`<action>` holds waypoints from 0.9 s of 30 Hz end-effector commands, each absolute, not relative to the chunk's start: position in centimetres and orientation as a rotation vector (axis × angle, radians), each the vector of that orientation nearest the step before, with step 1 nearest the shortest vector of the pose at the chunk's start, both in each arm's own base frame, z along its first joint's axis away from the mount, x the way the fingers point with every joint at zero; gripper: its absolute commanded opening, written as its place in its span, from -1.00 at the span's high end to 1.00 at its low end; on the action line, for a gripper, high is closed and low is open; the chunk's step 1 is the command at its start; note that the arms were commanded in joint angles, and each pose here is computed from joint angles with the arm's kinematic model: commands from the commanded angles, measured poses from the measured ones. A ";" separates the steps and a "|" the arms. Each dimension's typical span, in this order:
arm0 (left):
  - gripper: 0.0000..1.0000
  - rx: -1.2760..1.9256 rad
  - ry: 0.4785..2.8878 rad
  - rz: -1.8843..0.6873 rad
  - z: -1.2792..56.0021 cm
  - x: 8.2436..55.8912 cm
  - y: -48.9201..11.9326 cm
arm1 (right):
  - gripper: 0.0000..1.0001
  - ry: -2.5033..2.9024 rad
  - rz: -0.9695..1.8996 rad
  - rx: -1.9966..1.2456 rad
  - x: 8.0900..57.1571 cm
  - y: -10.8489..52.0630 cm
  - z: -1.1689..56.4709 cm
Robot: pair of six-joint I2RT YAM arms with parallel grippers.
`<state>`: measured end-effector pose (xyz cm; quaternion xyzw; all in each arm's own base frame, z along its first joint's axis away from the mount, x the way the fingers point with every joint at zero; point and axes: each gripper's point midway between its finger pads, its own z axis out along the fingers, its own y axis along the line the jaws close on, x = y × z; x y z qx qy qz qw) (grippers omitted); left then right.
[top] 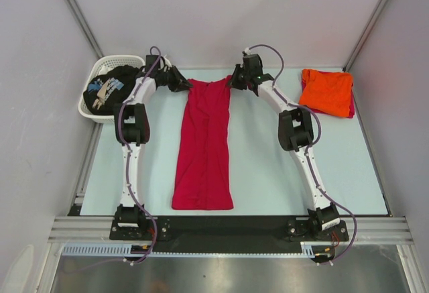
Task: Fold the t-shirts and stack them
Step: Grab the bottom of the folded rectangular tshirt with both arms
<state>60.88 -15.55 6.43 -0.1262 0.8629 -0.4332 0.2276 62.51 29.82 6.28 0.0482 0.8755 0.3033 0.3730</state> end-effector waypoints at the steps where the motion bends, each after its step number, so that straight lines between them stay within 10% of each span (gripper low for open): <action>1: 0.51 -0.308 2.335 -1.251 8.1 61.0 -16.3 | 0.82 2.105 0.701 0.156 65.6 27.9 10.1; 2: 0.16 -0.314 2.347 -1.244 7.9 60.8 -16.3 | 0.75 2.110 0.702 0.167 65.8 27.6 9.8; 3: -0.81 -0.308 2.352 -1.236 7.9 60.7 -16.2 | 0.47 2.137 0.694 0.181 65.6 27.4 8.7; 4: -0.99 -0.302 2.351 -1.234 8.0 60.7 -16.1 | 0.29 2.148 0.673 0.191 65.6 26.8 8.2; 12: -0.99 -0.247 2.282 -1.183 13.5 60.6 -14.7 | -0.98 2.195 0.498 0.158 63.7 23.1 9.3; 27: -0.99 -0.126 2.168 -1.241 20.6 58.9 -18.7 | -0.98 2.266 0.710 0.174 60.6 24.6 11.3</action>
